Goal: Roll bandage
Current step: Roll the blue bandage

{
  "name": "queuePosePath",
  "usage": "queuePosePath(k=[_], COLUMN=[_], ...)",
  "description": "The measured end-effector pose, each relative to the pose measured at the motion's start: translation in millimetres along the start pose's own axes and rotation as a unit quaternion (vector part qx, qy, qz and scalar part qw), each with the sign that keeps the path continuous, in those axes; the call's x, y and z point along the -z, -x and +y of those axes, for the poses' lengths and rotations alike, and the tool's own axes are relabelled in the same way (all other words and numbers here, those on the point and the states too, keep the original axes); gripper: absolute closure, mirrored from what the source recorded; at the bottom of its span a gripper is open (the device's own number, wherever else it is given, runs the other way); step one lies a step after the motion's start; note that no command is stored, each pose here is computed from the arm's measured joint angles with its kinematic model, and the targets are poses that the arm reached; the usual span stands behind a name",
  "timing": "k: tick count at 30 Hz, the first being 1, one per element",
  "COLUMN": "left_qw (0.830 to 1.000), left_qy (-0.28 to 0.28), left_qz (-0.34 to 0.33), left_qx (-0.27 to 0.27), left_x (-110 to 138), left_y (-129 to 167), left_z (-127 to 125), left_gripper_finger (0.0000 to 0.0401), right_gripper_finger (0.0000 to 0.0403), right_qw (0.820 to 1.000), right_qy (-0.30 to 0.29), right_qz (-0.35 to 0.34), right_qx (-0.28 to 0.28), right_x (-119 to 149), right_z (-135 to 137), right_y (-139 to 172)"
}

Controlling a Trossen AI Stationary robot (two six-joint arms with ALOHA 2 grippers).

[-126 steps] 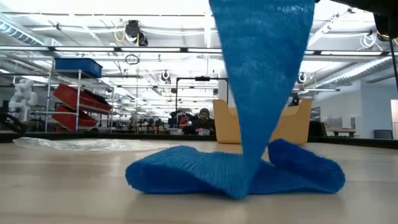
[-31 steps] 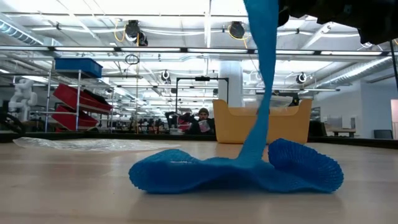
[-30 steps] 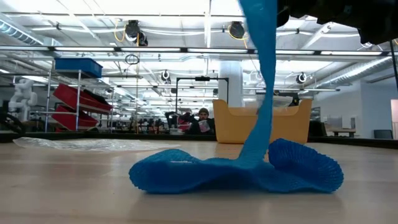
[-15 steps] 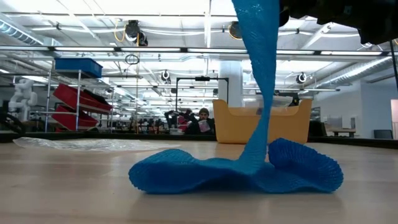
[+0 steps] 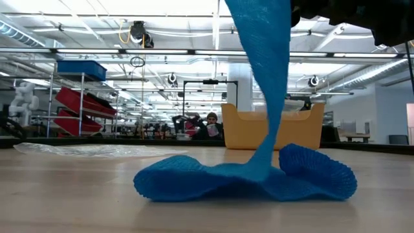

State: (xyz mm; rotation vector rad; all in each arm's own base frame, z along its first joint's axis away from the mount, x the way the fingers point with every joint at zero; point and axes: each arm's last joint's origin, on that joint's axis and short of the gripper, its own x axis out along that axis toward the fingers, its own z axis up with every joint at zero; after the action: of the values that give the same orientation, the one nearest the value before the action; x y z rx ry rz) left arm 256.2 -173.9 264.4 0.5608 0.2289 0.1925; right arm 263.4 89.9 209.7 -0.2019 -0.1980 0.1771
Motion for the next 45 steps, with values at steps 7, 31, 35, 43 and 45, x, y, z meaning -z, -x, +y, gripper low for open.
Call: queuePosePath(k=[7, 31, 35, 43, 45], left_qw=[0.999, 0.996, 0.999, 1.000, 1.000], left_qy=[0.016, 0.051, 0.024, 0.001, -0.004], left_qz=[-0.004, -0.006, 0.008, 0.005, 0.002], left_qx=[0.029, 0.068, 0.028, -0.005, -0.015], left_x=[3, 16, 17, 15, 13], left_y=[-8, -39, -38, -40, -38], left_z=[4, 13, 13, 19, 18], left_gripper_finger=[0.0195, 0.0309, 0.0371, 0.0392, 0.0393], right_gripper_finger=[0.0403, 0.0403, 0.0403, 0.0365, 0.0337], right_qw=[1.000, 0.999, 0.999, 0.996, 0.996], right_qy=[-0.013, -0.039, -0.038, -0.083, -0.077], right_qz=[-0.005, 0.009, 0.028, 0.032, 0.034], right_qx=[0.010, -0.005, -0.019, -0.013, -0.011], right_x=[-1, 0, 4, 4, 1], right_z=[-1, 0, 2, 1, 0], right_y=[0, -2, -1, -2, -1])
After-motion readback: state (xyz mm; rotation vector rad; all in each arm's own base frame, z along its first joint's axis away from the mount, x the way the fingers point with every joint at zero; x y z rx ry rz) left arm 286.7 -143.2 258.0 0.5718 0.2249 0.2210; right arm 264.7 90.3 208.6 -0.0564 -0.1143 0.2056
